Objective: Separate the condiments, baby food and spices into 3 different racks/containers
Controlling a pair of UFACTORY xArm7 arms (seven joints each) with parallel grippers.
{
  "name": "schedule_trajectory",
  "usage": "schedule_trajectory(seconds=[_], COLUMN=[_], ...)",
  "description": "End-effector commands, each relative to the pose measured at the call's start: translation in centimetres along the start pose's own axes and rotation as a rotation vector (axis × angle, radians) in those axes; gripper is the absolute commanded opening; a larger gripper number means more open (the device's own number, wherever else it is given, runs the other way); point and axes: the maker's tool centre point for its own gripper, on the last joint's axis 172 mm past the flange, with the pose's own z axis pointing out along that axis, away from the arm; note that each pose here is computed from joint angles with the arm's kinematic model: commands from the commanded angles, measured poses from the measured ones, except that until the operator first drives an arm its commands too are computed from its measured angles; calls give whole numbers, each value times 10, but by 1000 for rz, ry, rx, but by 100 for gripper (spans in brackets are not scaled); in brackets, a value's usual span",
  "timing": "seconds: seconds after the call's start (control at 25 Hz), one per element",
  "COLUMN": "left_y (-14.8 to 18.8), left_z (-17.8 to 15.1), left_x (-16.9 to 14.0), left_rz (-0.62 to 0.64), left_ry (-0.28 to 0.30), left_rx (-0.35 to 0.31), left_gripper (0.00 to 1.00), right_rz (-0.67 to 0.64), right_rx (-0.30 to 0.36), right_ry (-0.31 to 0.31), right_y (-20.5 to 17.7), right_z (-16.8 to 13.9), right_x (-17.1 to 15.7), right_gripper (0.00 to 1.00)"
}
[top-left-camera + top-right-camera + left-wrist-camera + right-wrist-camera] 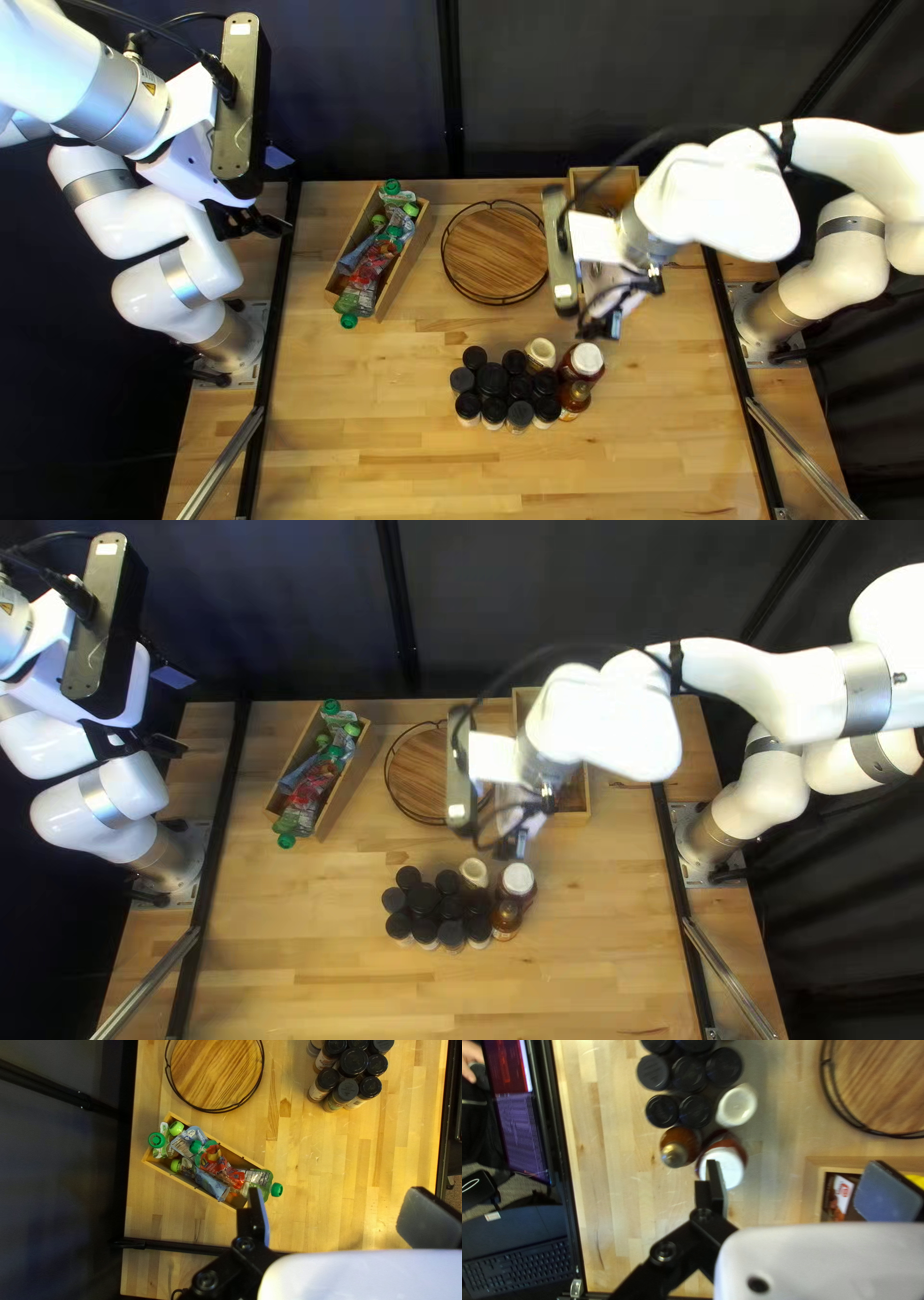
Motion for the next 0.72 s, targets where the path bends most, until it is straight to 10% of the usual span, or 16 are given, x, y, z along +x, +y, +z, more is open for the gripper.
schedule_trajectory(seconds=[0.04, 0.72], left_y=[0, 0], left_z=[0, 0], left_x=[0, 0], left_rz=[0, 0], left_ry=[0, 0], left_rx=[0, 0], left_gripper=[100, 100], right_rz=[-163, -260], right_rx=[23, -62], right_ry=[-75, -187], right_y=[-20, -18], right_z=[21, 94], right_x=[-26, -56], right_gripper=[100, 100])
